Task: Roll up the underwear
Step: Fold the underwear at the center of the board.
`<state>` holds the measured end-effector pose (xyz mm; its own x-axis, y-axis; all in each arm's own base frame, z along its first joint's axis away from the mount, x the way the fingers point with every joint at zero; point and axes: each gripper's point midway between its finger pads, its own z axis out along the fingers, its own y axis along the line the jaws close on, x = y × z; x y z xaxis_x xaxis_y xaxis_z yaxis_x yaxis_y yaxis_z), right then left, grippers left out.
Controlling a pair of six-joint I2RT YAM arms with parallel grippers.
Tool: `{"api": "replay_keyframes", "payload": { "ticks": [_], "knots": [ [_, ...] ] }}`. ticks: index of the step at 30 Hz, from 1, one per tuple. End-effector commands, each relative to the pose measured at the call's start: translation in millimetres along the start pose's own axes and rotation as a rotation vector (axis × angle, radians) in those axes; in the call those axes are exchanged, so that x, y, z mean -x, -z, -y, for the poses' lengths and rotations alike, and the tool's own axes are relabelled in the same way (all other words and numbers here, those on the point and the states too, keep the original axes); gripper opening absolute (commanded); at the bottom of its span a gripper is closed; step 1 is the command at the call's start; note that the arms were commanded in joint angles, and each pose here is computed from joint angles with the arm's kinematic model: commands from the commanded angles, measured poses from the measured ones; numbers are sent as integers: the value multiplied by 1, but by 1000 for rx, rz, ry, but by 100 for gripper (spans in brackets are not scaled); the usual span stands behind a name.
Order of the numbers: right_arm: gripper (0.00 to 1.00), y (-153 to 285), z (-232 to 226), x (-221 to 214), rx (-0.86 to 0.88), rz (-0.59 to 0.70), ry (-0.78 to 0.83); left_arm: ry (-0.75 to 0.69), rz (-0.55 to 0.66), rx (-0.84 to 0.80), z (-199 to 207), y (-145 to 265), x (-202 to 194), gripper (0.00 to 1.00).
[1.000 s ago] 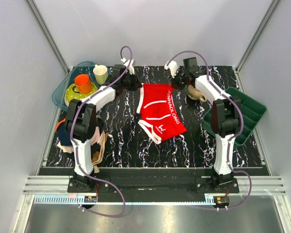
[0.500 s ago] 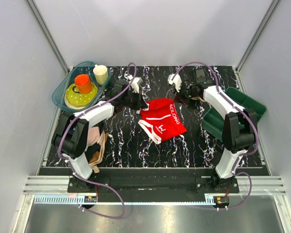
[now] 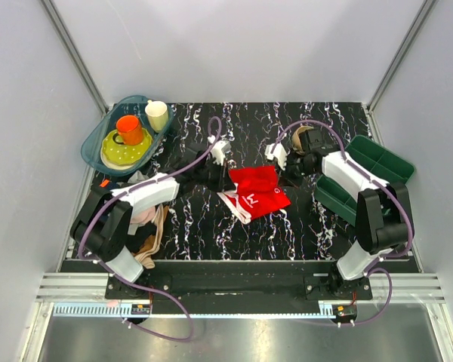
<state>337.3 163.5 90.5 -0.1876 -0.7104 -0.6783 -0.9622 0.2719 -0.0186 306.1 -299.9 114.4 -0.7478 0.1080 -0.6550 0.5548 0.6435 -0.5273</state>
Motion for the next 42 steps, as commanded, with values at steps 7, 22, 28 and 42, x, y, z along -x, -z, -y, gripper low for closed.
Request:
{"api": "replay_keyframes", "payload": {
  "ticks": [7, 22, 28, 42],
  "knots": [
    [0, 11, -20, -12, 21, -21, 58, -17, -37, -30, 20, -5, -24, 0],
    [5, 5, -36, -50, 49, -124, 84, 0, -181, -35, 27, -16, -78, 0],
    [12, 8, -49, -68, 87, -180, 110, 13, -246, -54, 34, -18, -106, 7],
    [41, 44, -43, 20, 147, 73, -48, -41, 27, 49, 41, 52, -8, 64]
  ]
}}
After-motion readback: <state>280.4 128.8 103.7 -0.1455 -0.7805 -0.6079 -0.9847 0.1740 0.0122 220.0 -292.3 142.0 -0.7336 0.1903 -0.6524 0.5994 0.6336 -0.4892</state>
